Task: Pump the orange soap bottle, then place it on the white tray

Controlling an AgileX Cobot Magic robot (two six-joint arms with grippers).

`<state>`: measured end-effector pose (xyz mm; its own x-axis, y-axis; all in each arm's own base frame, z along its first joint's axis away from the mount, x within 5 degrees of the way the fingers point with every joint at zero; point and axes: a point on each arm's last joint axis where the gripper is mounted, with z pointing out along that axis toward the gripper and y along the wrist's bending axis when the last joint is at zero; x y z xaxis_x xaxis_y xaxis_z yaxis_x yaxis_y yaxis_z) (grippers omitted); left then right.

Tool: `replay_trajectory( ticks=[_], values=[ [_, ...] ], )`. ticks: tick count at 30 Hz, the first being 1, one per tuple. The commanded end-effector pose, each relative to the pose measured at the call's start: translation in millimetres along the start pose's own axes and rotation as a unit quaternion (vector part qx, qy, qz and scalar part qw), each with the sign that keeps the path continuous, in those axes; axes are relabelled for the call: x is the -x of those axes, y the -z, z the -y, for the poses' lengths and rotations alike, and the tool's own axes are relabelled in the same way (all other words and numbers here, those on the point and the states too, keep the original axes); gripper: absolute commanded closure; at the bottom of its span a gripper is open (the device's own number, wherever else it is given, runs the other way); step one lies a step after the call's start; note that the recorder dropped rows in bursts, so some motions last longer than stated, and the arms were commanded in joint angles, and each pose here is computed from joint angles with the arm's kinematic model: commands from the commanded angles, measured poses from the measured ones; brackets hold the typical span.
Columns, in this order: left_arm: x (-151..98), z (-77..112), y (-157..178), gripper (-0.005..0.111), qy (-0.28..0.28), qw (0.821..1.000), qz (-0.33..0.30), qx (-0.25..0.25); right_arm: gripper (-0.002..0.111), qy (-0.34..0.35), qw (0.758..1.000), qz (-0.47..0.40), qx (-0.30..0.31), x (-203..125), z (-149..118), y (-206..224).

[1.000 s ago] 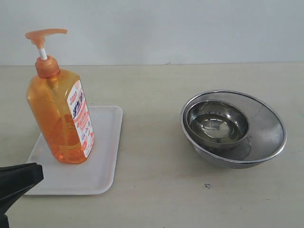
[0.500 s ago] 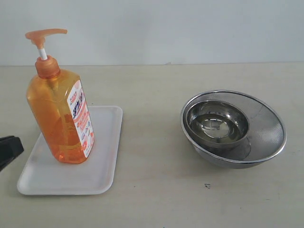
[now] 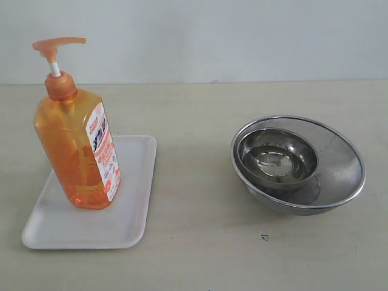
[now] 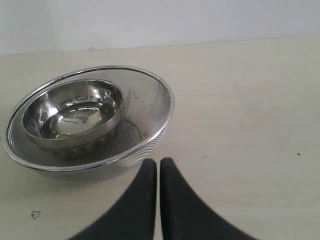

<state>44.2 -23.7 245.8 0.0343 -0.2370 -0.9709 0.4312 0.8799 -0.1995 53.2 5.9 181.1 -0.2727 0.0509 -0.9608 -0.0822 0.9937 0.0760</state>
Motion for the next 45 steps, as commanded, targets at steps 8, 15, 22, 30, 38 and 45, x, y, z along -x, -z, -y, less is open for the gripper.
replay_trajectory(
  ticks=[8,15,22,30,38,45],
  values=[
    [-14.4,8.7,1.7,0.101,-0.007,0.997,-0.064,-0.05,0.109,0.001,1.0,0.012,-0.001,1.9,0.1,0.3],
    [-35.8,-9.3,-1.6,0.101,0.044,0.998,-0.04,0.019,0.109,0.001,1.0,0.012,-0.001,1.9,0.1,0.3],
    [-24.2,-21.0,-0.7,0.101,0.03,0.996,0.025,0.082,0.109,0.001,1.0,0.012,-0.001,1.9,0.1,0.3],
    [-37.5,-12.8,-1.3,0.101,-0.135,0.989,-0.055,0.03,0.109,0.001,1.0,0.012,-0.001,1.9,0.1,0.3],
    [-58.6,-11.6,3.4,0.101,-0.079,0.982,-0.17,0.017,0.109,0.001,1.0,0.012,-0.001,1.9,0.1,0.3],
    [-58.7,-11.5,3.4,0.101,-0.056,0.984,-0.171,0.02,0.109,0.001,1.0,0.012,-0.001,1.9,0.1,0.3]
  ],
)
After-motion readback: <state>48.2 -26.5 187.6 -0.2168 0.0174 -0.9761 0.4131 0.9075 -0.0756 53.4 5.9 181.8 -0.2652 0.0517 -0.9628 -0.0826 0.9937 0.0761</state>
